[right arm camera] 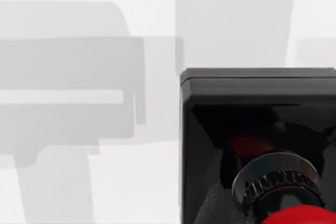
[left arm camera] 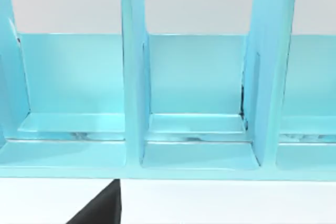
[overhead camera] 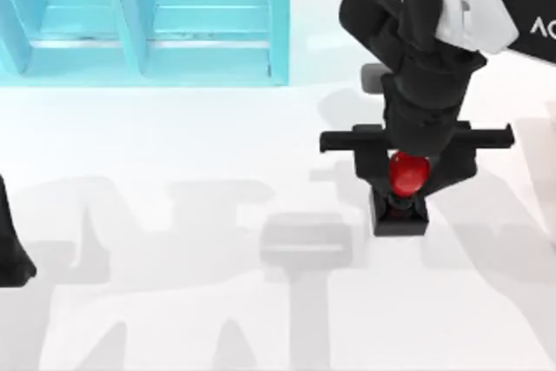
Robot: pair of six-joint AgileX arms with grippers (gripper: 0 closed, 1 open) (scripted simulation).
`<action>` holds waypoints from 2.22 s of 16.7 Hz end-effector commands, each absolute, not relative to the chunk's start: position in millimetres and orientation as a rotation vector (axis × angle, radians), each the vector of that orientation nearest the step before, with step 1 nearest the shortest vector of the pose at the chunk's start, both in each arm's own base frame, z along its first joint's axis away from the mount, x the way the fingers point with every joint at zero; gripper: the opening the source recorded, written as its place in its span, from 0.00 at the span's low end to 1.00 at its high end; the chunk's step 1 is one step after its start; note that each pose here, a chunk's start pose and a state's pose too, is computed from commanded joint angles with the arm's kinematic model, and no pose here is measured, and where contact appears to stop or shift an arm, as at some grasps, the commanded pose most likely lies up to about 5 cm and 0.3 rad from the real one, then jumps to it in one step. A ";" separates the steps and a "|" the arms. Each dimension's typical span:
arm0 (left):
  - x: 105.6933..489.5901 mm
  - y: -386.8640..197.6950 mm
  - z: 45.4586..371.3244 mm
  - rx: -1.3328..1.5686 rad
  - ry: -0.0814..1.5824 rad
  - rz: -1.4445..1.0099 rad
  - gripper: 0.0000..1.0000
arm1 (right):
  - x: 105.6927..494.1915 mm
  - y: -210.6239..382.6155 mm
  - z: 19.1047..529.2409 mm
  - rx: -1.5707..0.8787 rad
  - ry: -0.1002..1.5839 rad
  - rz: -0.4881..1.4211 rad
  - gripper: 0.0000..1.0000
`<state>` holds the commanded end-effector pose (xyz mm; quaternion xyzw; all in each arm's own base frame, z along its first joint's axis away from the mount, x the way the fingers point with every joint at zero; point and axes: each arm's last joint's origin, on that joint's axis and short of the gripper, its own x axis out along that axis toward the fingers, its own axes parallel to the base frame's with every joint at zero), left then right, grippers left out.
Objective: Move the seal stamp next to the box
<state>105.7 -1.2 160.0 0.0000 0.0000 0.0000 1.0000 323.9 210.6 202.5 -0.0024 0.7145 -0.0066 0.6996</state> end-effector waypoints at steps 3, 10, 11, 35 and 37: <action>105.7 -1.2 160.0 0.000 0.000 0.000 1.00 | 357.3 188.2 217.7 -0.011 1.605 -0.016 0.00; 105.7 -1.2 160.0 0.000 0.000 0.000 1.00 | 428.7 83.6 276.2 0.005 1.575 -0.009 0.00; 105.7 -1.2 160.0 0.000 0.000 0.000 1.00 | 432.3 68.5 281.8 0.006 1.573 -0.009 0.00; 105.7 -1.2 160.0 0.000 0.000 0.000 1.00 | 436.2 33.9 227.5 0.008 1.575 -0.008 0.00; 105.7 -1.2 160.0 0.000 0.000 0.000 1.00 | 436.2 33.9 227.5 0.008 1.575 -0.008 0.08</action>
